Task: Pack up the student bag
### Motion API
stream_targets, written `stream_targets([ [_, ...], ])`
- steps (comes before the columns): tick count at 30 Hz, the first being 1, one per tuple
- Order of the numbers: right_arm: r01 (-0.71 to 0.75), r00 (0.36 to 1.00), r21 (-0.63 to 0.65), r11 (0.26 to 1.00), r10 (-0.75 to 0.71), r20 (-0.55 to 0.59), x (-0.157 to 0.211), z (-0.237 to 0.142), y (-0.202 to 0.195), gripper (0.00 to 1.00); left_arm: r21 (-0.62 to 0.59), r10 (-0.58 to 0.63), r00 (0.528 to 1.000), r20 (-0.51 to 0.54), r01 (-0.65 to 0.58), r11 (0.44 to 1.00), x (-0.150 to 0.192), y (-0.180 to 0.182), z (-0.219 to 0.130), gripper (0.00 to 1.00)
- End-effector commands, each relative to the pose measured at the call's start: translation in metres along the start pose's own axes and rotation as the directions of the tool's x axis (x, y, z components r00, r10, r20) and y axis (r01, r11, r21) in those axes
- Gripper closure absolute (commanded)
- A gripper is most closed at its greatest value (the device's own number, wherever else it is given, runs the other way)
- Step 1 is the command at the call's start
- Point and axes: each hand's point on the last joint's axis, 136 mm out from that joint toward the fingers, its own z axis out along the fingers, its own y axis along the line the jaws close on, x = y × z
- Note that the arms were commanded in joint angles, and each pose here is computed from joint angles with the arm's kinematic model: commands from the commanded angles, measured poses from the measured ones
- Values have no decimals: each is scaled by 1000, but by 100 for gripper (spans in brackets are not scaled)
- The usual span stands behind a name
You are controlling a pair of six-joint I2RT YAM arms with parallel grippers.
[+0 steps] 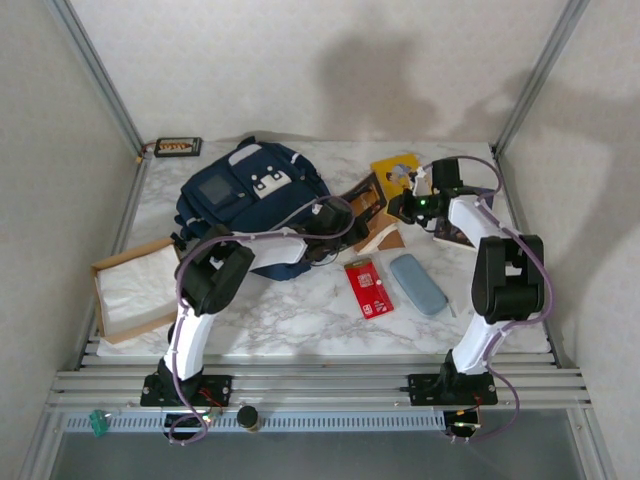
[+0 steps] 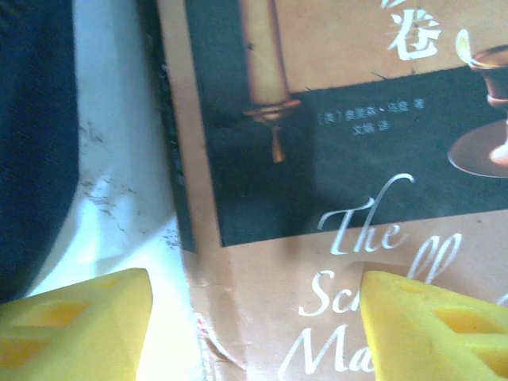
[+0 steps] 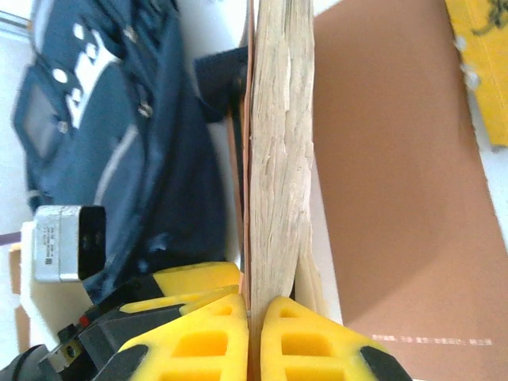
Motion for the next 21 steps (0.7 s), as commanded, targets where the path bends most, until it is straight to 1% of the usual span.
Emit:
stream_targets([
  [1, 88, 982, -102, 991, -69, 176, -39, -56, 64, 100, 106, -40, 995, 87, 30, 994, -43, -24, -55, 24],
  [4, 89, 971, -148, 985, -53, 232, -50, -87, 82, 100, 203, -64, 992, 106, 42, 978, -54, -34, -95, 19],
  [6, 100, 962, -159, 982, -55, 267, -54, -106, 96, 100, 230, -73, 991, 114, 45, 972, -59, -34, -117, 15],
  [8, 118, 940, -149, 982, -63, 335, -58, -129, 110, 100, 261, -73, 992, 104, 44, 964, -62, -34, -134, 11],
  [9, 133, 935, -168, 977, -68, 347, -57, -136, 119, 100, 285, -63, 993, 101, 32, 958, -63, -39, -142, 9],
  [12, 169, 951, -273, 947, -85, 296, -44, -141, 149, 100, 380, -8, 996, 94, -29, 924, -62, -61, -164, 1],
  [16, 228, 956, -339, 913, -145, 254, -19, -141, 182, 100, 461, 49, 996, 75, -79, 884, -59, -79, -178, 1],
  [19, 226, 968, -418, 880, -156, 194, 1, -139, 196, 100, 490, 53, 997, 52, -72, 869, -58, -82, -179, 1],
  [21, 224, 971, -442, 869, -158, 181, 10, -138, 201, 100, 490, 36, 999, 36, -50, 870, -59, -79, -179, 1],
])
